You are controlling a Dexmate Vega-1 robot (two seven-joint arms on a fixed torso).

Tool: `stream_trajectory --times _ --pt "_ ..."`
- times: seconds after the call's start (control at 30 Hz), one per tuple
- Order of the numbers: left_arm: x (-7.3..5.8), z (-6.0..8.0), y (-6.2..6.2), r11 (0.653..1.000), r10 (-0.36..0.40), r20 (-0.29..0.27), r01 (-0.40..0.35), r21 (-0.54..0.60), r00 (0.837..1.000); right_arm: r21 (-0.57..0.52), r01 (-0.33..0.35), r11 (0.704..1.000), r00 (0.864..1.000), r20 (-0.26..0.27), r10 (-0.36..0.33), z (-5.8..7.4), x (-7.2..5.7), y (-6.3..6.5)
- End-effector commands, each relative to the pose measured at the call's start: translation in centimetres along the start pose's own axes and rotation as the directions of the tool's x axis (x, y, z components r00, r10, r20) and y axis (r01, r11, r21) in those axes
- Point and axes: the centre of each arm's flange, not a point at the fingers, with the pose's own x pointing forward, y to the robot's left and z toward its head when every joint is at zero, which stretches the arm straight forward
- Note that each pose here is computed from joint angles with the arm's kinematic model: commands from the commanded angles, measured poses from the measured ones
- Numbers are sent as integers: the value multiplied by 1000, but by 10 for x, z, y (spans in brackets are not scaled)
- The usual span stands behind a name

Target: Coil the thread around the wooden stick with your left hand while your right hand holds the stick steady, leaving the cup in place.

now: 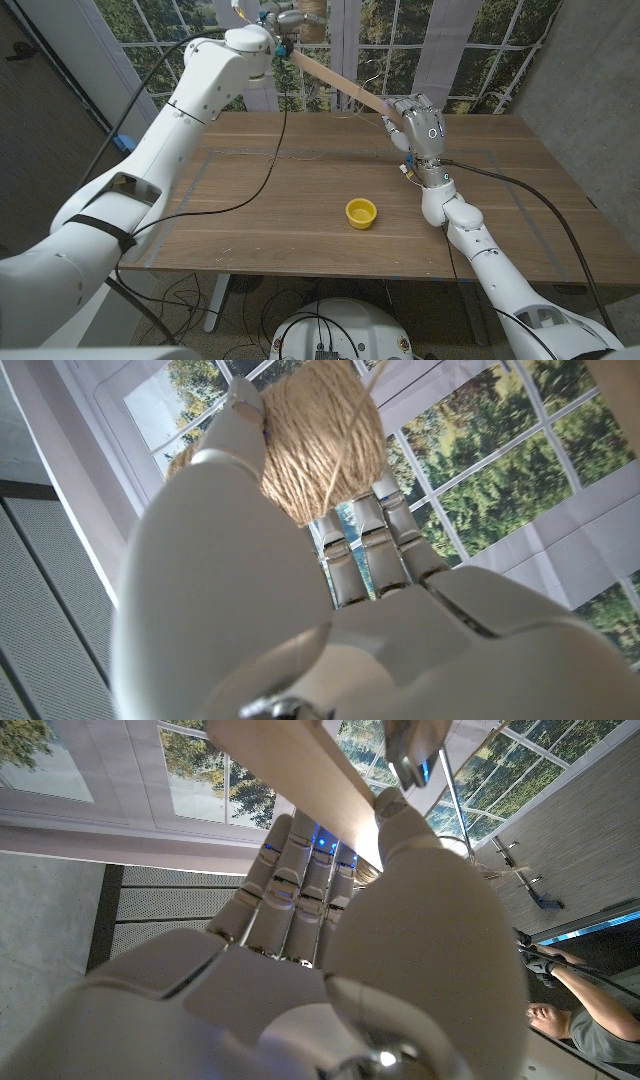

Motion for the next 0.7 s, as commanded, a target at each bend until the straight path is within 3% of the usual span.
stream_trajectory --times 0.03,0.37,0.7 --pt "4 59 -14 995 -5 55 0 98 998 -3 -29 1000 999 19 29 4 -2 10" --pt "8 78 -41 987 -79 86 66 145 993 6 -29 1000 999 25 29 7 0 12" --pt "-8 91 -67 970 -181 148 152 192 972 -9 -40 999 999 22 40 3 3 18"
